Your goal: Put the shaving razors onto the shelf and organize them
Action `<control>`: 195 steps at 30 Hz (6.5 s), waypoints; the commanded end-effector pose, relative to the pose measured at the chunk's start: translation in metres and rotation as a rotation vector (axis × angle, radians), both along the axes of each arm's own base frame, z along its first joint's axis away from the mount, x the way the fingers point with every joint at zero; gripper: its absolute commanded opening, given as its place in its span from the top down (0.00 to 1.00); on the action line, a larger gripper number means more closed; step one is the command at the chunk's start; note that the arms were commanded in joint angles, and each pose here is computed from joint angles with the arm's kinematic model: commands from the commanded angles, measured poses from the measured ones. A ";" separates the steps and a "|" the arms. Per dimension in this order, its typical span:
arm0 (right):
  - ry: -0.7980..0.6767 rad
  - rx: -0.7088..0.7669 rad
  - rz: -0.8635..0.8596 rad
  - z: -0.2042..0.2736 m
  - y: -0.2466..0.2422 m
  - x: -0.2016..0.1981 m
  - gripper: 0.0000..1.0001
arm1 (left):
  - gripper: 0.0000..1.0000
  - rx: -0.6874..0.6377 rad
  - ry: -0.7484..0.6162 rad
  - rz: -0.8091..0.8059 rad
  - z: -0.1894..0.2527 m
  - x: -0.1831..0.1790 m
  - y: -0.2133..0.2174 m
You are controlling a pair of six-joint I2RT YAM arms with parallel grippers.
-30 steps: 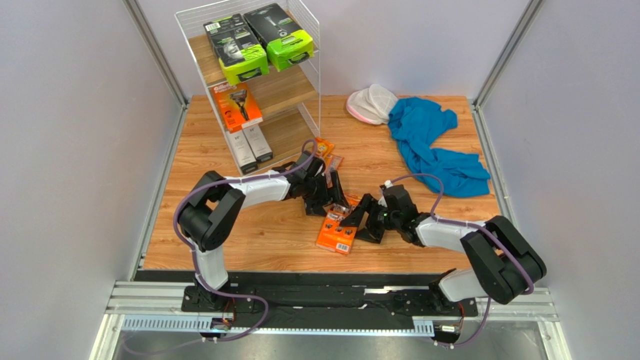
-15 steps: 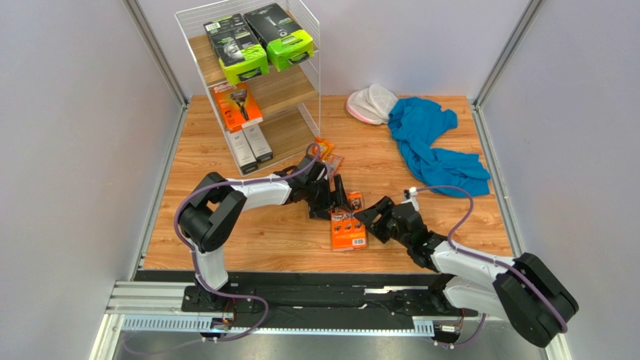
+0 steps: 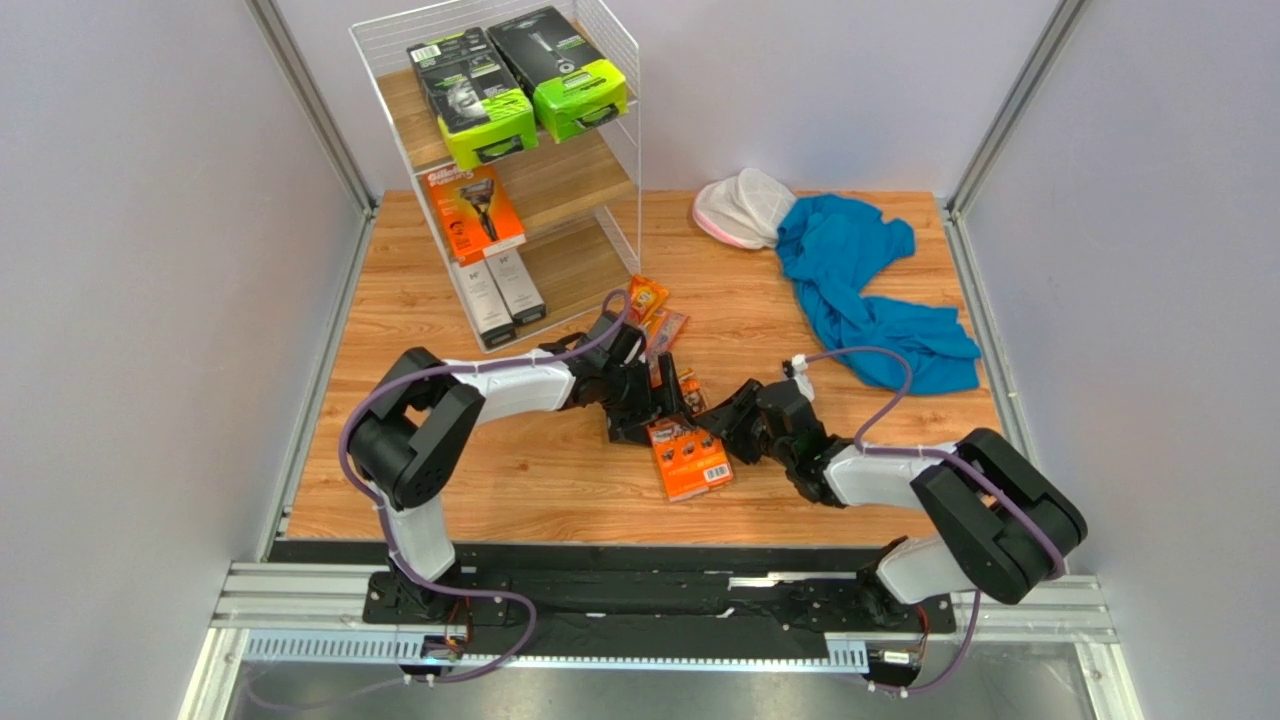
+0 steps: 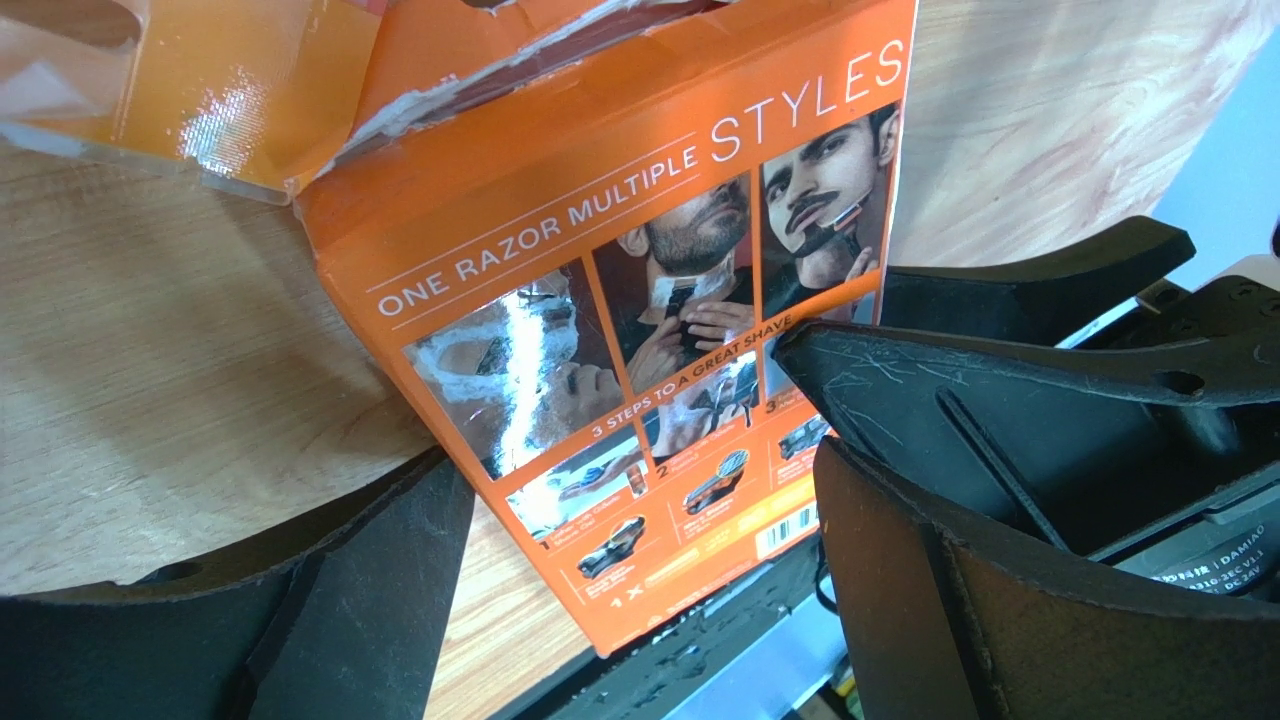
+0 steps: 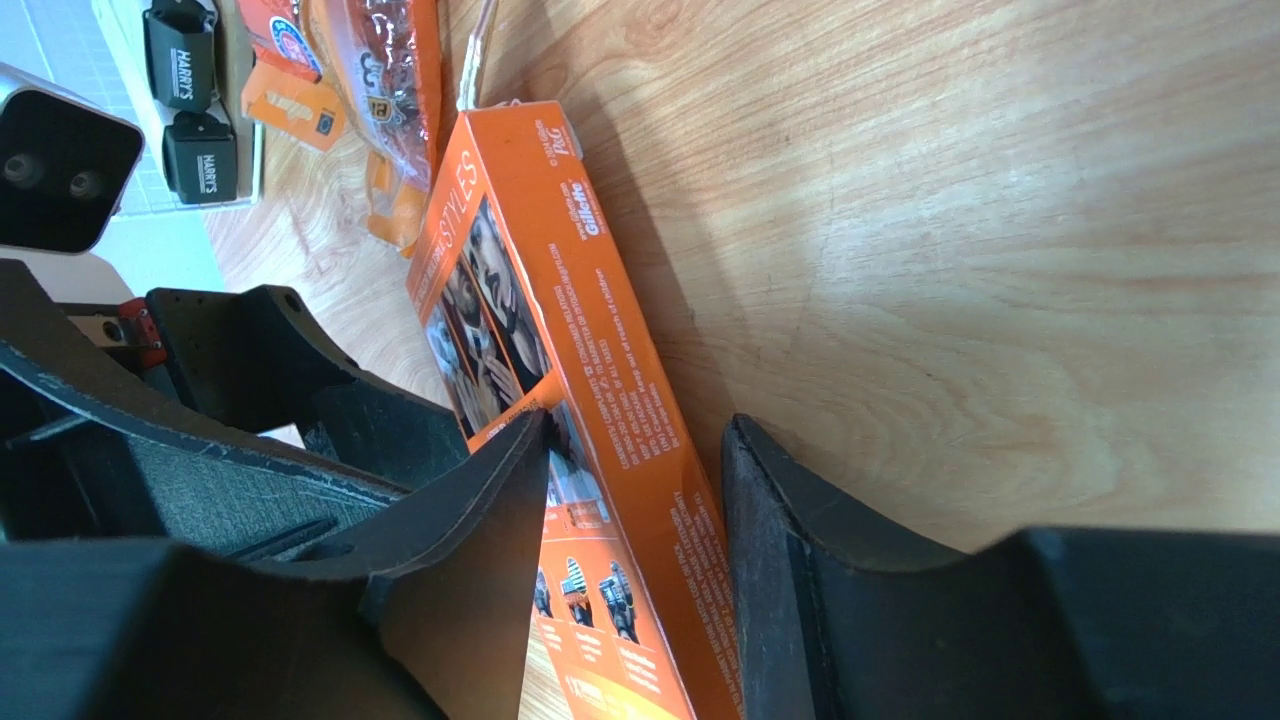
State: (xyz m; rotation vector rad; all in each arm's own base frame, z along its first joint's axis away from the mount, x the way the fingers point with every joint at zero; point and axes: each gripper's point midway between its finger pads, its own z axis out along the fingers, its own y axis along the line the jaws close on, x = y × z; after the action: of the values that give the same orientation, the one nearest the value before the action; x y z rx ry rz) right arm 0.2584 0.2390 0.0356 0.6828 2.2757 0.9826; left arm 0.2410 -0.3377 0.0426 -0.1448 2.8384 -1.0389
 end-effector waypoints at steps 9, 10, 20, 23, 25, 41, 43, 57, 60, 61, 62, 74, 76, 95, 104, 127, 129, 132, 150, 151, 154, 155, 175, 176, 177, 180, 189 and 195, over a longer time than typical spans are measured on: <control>-0.058 0.170 0.208 0.046 0.037 -0.028 0.97 | 0.10 -0.108 -0.032 -0.050 0.021 -0.012 -0.023; -0.074 0.181 0.212 0.053 0.036 -0.029 0.99 | 0.10 -0.107 -0.034 -0.043 0.021 -0.012 -0.021; -0.134 0.212 0.165 0.083 0.017 -0.036 1.00 | 0.09 -0.135 -0.134 0.032 0.038 -0.005 0.005; -0.158 0.202 0.147 0.094 0.011 -0.035 1.00 | 0.08 -0.173 -0.197 0.046 0.054 -0.001 0.011; -0.174 0.199 0.135 0.100 0.007 -0.035 1.00 | 0.08 -0.178 -0.208 0.059 0.054 -0.003 0.017; -0.336 0.293 0.199 0.164 -0.004 -0.041 1.00 | 0.06 -0.501 -0.470 -0.086 0.138 -0.012 0.014; -0.363 0.325 0.224 0.176 0.000 -0.042 1.00 | 0.06 -0.557 -0.508 -0.118 0.152 -0.013 0.010; -0.494 0.374 0.505 0.233 0.025 -0.062 1.00 | 0.07 -0.610 -0.535 -0.271 0.164 -0.037 0.010; -0.489 0.401 0.573 0.237 0.032 -0.068 1.00 | 0.08 -0.632 -0.551 -0.281 0.168 -0.038 0.008; -0.479 0.409 0.610 0.235 0.034 -0.074 1.00 | 0.10 -0.647 -0.543 -0.279 0.168 -0.040 0.009; -0.474 0.405 0.624 0.235 0.035 -0.075 1.00 | 0.11 -0.674 -0.574 -0.283 0.176 -0.040 0.008; -0.432 0.275 0.487 0.220 0.019 -0.057 0.80 | 1.00 -0.769 -0.600 -0.288 0.206 -0.046 0.006; -0.439 0.245 0.406 0.221 0.009 -0.051 0.75 | 1.00 -0.781 -0.611 -0.254 0.218 -0.039 0.005; -0.752 0.491 0.167 0.258 -0.036 -0.073 0.01 | 1.00 -1.001 -0.631 0.249 0.324 0.018 0.013; -0.798 0.554 0.253 0.275 -0.021 -0.075 0.07 | 1.00 -0.992 -0.613 0.267 0.315 0.018 0.007; -0.722 0.549 0.324 0.278 -0.002 -0.070 0.84 | 1.00 -0.955 -0.563 0.193 0.285 0.001 -0.015; -0.730 0.537 0.319 0.280 -0.004 -0.070 0.93 | 0.75 -0.874 -0.575 0.195 0.273 0.001 -0.011; -0.719 0.515 0.307 0.277 -0.006 -0.069 0.98 | 0.34 -0.746 -0.595 0.181 0.259 -0.001 -0.003; -0.646 0.438 0.360 0.272 0.017 -0.045 1.00 | 0.01 -0.046 -0.525 0.403 0.179 -0.004 0.170; -0.645 0.436 0.367 0.273 0.021 -0.042 1.00 | 0.01 -0.040 -0.537 0.449 0.183 -0.004 0.186; -0.654 0.443 0.396 0.286 0.035 -0.029 1.00 | 0.01 -0.006 -0.510 0.493 0.182 -0.015 0.209; -0.628 0.436 0.404 0.280 0.042 -0.021 1.00 | 0.01 0.001 -0.502 0.494 0.181 -0.019 0.213; -0.691 0.664 0.423 0.346 0.140 0.093 1.00 | 0.01 -0.056 -0.459 0.477 0.172 -0.043 0.233; -0.674 0.659 0.418 0.337 0.145 0.102 1.00 | 0.01 -0.060 -0.458 0.477 0.171 -0.044 0.232; -0.694 0.666 0.418 0.347 0.148 0.106 1.00 | 0.01 -0.062 -0.455 0.476 0.169 -0.045 0.232; -0.667 0.661 0.392 0.340 0.156 0.123 1.00 | 0.01 -0.066 -0.455 0.466 0.164 -0.050 0.231; -0.611 0.663 0.369 0.330 0.188 0.173 1.00 | 0.01 -0.047 -0.490 0.416 0.169 -0.052 0.231; -0.564 0.687 0.328 0.323 0.202 0.196 1.00 | 0.01 -0.041 -0.499 0.403 0.170 -0.054 0.231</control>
State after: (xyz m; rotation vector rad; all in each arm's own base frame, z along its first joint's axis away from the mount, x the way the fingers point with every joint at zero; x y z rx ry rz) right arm 0.4448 0.4360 0.3379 0.1847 1.6198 1.8506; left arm 0.1883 -0.1070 0.2007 -0.4362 2.2439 -0.8945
